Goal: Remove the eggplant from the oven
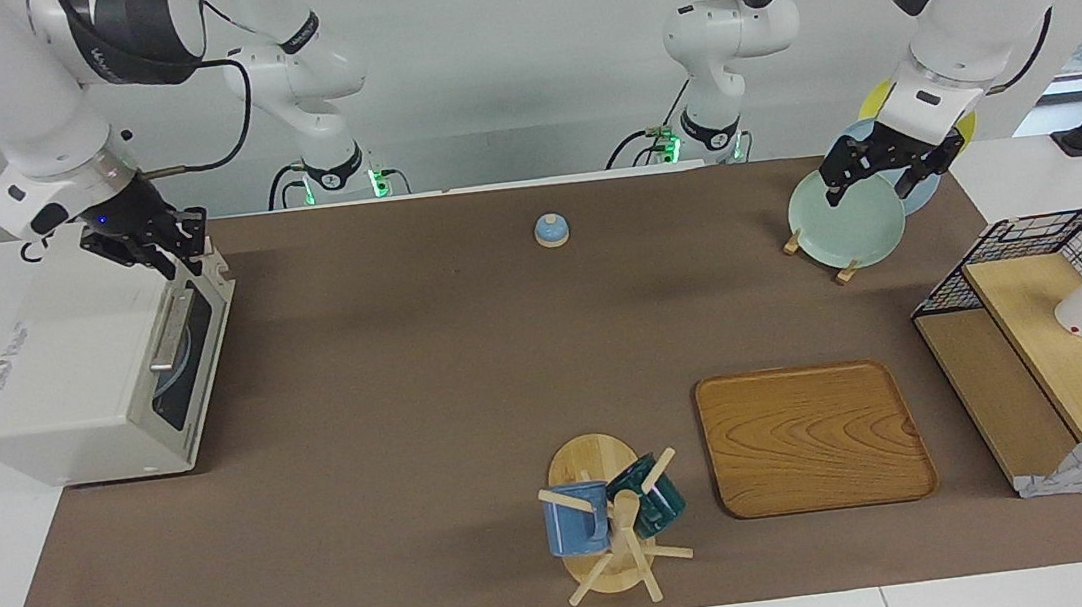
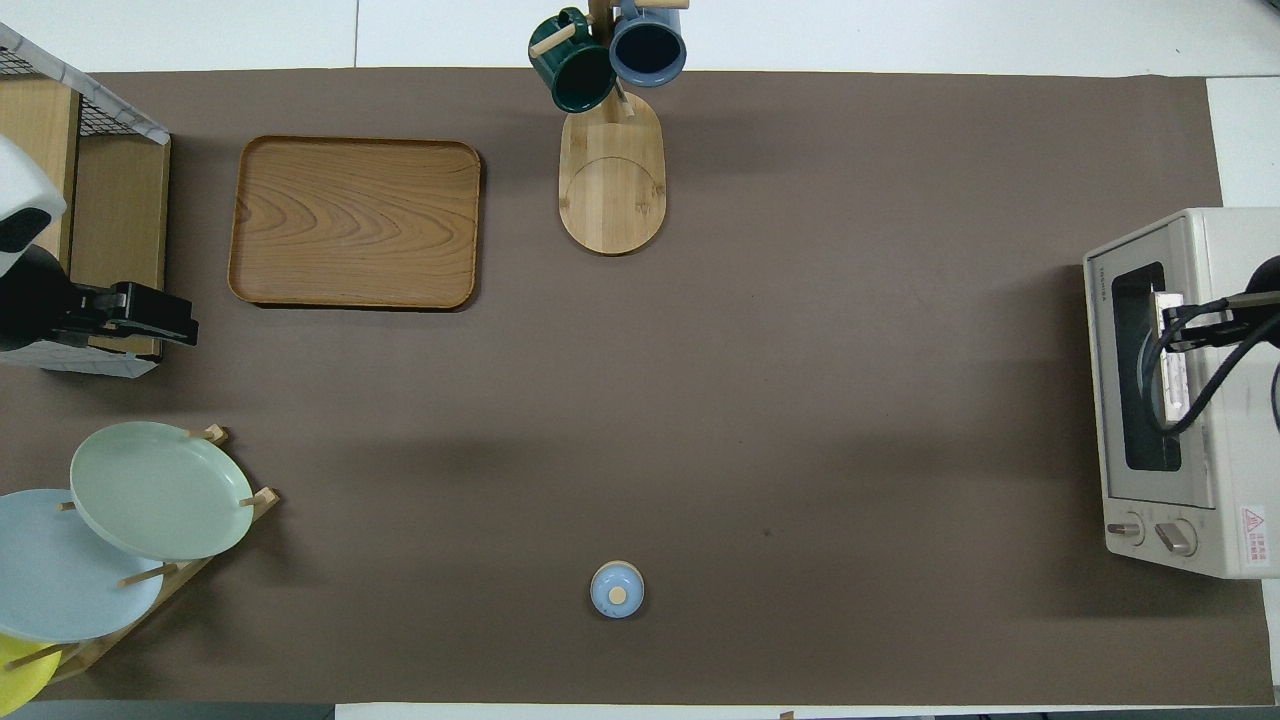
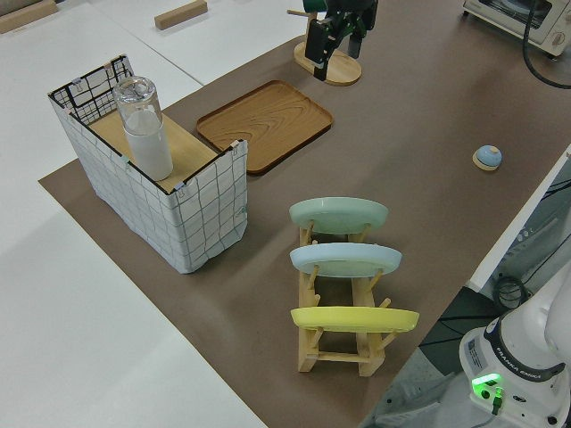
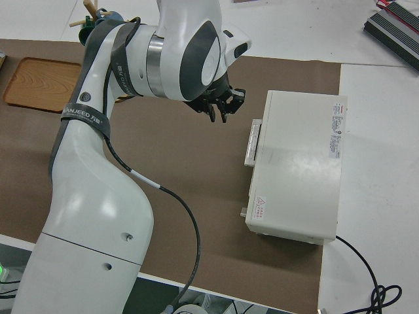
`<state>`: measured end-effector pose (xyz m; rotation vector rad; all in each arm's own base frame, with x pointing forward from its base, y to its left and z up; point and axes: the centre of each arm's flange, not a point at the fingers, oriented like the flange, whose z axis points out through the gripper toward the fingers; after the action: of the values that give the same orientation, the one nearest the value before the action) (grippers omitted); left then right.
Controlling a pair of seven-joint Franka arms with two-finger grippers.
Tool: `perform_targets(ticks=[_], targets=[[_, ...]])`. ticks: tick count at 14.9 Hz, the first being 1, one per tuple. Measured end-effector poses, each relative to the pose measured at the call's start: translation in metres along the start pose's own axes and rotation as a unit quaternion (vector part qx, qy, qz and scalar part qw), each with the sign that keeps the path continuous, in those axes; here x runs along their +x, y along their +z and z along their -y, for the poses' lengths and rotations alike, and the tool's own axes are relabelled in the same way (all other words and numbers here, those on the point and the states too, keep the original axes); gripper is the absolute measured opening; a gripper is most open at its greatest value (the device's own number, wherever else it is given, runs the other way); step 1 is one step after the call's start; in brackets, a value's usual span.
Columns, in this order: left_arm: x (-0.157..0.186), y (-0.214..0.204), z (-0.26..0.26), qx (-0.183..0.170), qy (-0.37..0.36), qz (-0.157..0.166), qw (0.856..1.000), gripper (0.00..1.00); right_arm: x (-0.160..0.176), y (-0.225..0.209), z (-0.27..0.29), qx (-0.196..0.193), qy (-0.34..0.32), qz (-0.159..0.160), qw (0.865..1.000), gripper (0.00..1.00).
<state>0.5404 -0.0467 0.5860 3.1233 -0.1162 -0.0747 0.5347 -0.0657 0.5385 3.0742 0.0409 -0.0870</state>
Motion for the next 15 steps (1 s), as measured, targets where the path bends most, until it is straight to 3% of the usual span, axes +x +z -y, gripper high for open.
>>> perform_targets(ticks=[7,15], targets=[[0.0,0.0,0.0,0.0,0.0,0.0,1.0,1.0,-0.004,0.051,-0.016,-0.072,0.011,0.015,0.997,0.01],[0.0,0.0,0.0,0.0,0.0,0.0,1.0,1.0,-0.005,0.073,-0.013,-0.074,0.003,0.011,0.997,0.01]])
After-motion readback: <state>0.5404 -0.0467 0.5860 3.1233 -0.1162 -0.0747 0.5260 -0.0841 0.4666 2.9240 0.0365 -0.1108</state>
